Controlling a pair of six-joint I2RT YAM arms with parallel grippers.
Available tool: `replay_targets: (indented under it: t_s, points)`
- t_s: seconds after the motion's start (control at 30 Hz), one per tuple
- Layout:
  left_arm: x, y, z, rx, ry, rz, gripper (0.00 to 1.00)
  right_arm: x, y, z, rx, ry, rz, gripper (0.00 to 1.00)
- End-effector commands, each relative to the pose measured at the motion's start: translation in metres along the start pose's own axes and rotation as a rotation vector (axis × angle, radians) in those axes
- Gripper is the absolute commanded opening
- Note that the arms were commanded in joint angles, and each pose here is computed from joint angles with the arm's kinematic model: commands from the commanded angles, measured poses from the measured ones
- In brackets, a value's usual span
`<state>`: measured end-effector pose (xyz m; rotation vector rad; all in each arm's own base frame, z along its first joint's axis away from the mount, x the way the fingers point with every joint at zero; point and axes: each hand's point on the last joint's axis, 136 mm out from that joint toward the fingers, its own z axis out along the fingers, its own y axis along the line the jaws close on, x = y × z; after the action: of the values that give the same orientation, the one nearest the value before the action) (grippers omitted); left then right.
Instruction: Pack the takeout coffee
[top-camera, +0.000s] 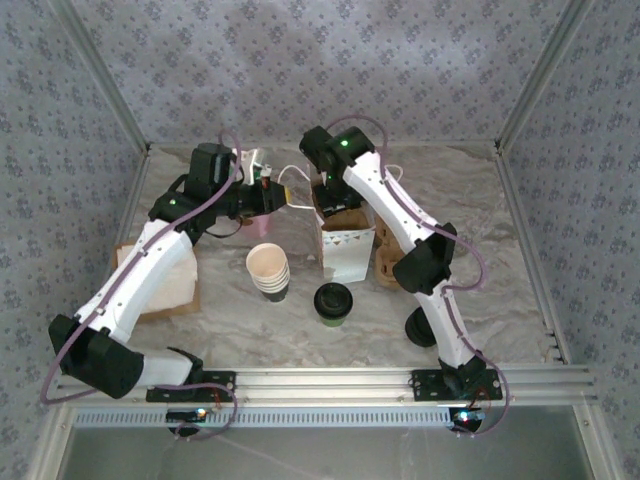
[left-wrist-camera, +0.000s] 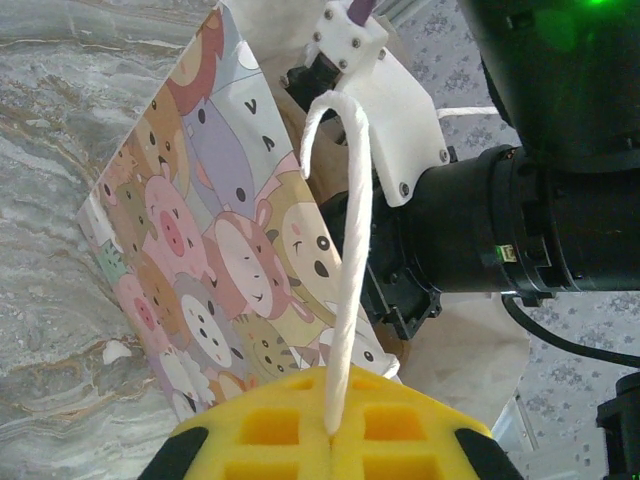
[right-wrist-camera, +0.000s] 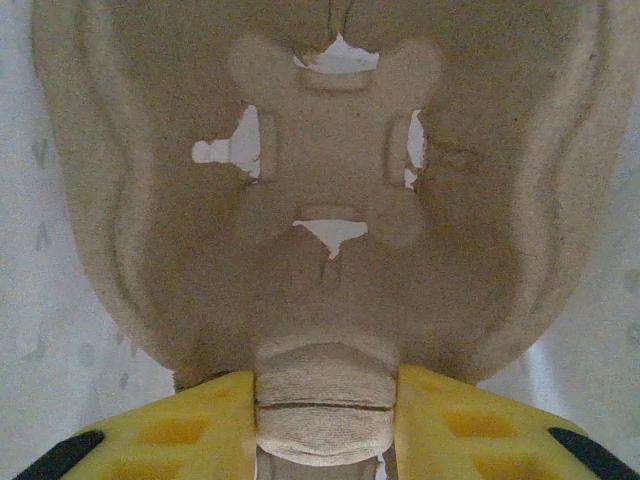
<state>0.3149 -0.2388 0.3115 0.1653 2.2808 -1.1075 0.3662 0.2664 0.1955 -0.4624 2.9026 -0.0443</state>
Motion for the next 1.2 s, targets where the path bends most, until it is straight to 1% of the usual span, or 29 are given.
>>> replay_targets:
  t_s: [0.0,0.7,1.03,1.17]
  points:
    - [-0.009,-0.009,-0.001,0.021,-0.029,0.028,0.04,0.006,0.002,0.011,0.002,0.044,0.01,0.39]
    - [-0.007,-0.008,-0.002,0.008,-0.033,0.029,0.04,0.016,0.007,0.036,-0.019,0.086,0.031,0.39]
    - [-0.005,-0.005,-0.004,-0.013,-0.038,0.028,0.03,0.014,0.012,0.039,-0.055,0.063,0.056,0.39]
    - [-0.002,-0.003,-0.006,-0.018,-0.044,0.025,0.03,0.012,0.013,0.038,-0.078,0.049,0.062,0.4]
